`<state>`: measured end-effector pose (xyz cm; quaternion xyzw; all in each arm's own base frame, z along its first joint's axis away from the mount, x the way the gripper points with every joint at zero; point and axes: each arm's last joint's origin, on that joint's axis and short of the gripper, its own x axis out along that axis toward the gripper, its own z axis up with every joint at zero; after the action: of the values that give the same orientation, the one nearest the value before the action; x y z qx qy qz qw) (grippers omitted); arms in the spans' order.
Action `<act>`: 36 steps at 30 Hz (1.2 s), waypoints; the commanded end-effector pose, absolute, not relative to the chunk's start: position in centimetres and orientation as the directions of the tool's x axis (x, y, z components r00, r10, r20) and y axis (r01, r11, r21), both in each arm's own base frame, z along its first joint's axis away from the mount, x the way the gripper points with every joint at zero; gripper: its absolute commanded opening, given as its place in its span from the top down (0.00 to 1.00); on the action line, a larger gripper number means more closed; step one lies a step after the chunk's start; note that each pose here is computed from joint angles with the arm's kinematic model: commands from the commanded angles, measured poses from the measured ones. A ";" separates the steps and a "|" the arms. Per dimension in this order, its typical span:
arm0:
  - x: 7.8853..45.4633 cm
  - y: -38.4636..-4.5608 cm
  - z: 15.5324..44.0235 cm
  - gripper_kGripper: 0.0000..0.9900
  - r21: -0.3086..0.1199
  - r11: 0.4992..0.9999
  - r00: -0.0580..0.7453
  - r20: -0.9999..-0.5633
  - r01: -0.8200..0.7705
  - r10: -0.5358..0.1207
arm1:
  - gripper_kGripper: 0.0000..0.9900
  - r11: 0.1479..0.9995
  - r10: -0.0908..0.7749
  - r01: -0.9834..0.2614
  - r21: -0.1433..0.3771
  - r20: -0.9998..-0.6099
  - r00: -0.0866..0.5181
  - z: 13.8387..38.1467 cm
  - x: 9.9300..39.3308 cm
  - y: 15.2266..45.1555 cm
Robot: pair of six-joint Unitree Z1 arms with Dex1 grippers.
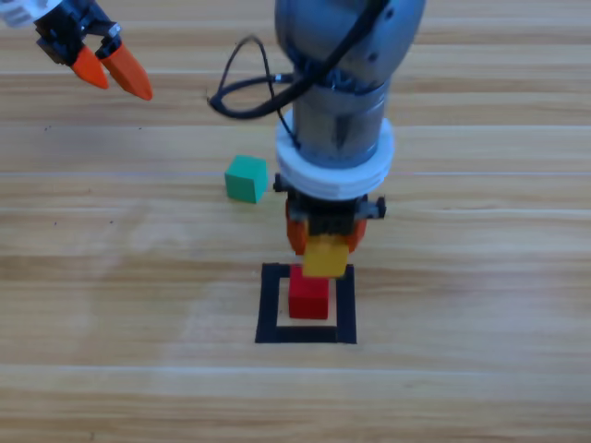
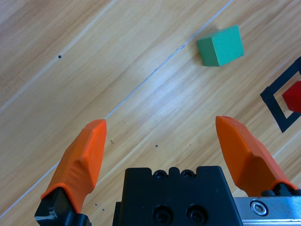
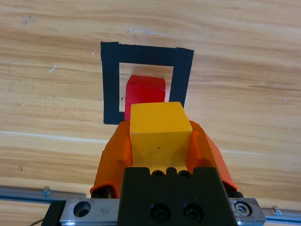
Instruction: Stack the blocks in the rectangular block: red at the bottom, yellow in the middle, green on top
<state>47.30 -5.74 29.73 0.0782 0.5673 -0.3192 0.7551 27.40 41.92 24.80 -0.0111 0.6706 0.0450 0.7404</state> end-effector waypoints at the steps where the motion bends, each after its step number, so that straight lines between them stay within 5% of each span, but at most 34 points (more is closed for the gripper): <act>1: 48.3 -7.0 26.8 0.00 -0.241 0.805 0.094 -0.934 0.542 -0.344 | 1.00 0.994 -0.007 -0.110 -0.009 -1.000 0.023 20.4 26.9 43.7; 36: 48.4 -9.8 25.5 0.00 -0.227 0.813 0.063 -0.950 0.537 -0.307 | 1.00 0.993 -0.034 -0.111 -0.034 -0.999 -0.003 18.0 27.3 44.3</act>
<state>47.84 -8.75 28.22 0.0940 0.5922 -0.2917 0.7452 28.04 43.21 21.60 -0.0194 0.6892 0.0393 0.7233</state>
